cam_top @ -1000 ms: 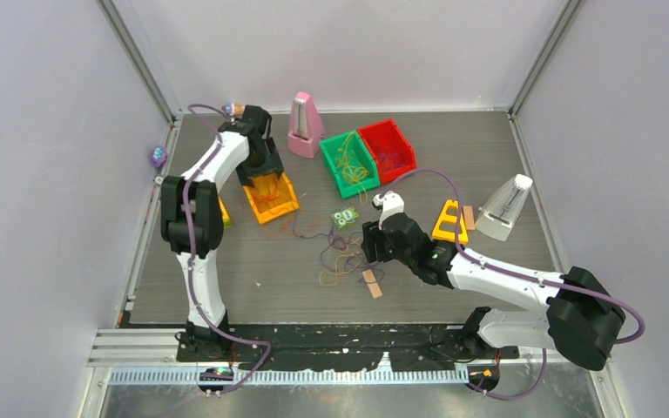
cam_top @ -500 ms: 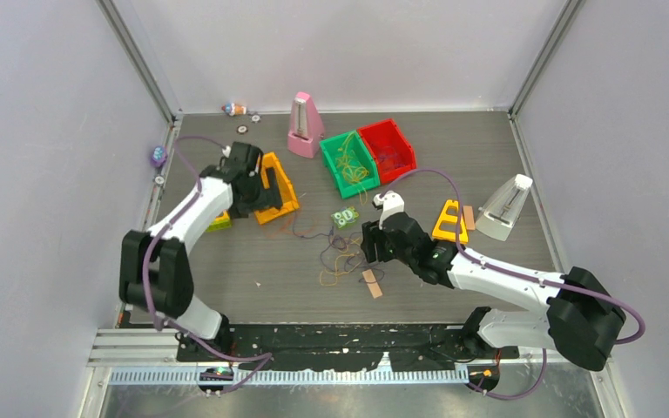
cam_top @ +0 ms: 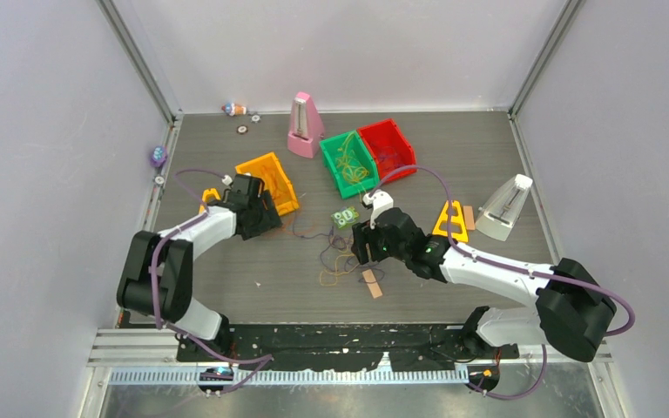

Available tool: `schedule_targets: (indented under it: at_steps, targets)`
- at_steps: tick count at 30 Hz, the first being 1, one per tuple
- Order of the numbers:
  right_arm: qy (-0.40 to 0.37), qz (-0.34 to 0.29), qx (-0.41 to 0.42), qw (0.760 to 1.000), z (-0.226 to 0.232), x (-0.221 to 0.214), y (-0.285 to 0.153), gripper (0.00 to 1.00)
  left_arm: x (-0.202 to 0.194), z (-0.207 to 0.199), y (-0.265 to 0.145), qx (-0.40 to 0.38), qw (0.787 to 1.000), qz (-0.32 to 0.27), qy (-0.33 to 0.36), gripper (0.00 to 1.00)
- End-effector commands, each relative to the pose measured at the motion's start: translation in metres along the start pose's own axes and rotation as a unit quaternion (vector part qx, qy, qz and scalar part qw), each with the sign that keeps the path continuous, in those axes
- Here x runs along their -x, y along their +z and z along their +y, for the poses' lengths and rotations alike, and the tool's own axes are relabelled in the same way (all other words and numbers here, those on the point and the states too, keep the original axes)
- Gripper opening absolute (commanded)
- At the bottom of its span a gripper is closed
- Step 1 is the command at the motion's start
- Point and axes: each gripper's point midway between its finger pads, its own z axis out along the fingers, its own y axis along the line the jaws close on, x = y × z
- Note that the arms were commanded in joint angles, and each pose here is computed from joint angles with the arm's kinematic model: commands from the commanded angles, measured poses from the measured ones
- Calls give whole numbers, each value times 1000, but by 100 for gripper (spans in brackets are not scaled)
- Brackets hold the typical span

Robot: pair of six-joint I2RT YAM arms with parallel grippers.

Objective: Untangle the cables

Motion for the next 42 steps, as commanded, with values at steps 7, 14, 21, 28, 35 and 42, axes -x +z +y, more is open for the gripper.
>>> schedule_targets:
  at_steps: [7, 14, 21, 28, 35, 42]
  targets:
    - [2, -45, 16, 999, 10, 33, -4, 69, 34, -28, -15, -45, 998, -38, -10, 0]
    - [-1, -39, 18, 999, 12, 31, 0, 69, 73, -52, -68, -50, 996, -13, 69, 0]
    - [3, -34, 22, 999, 14, 30, 2, 69, 130, -47, -53, 52, 994, -26, 97, 0]
    - [6, -37, 20, 999, 11, 28, -2, 69, 143, -30, 7, 138, 984, 0, 116, 0]
    - [4, -37, 14, 999, 8, 27, -2, 69, 139, -13, 23, 189, 972, 26, 138, 0]
    - [6, -32, 18, 999, 11, 27, 1, 69, 141, -5, 23, 202, 968, 27, 143, 6]
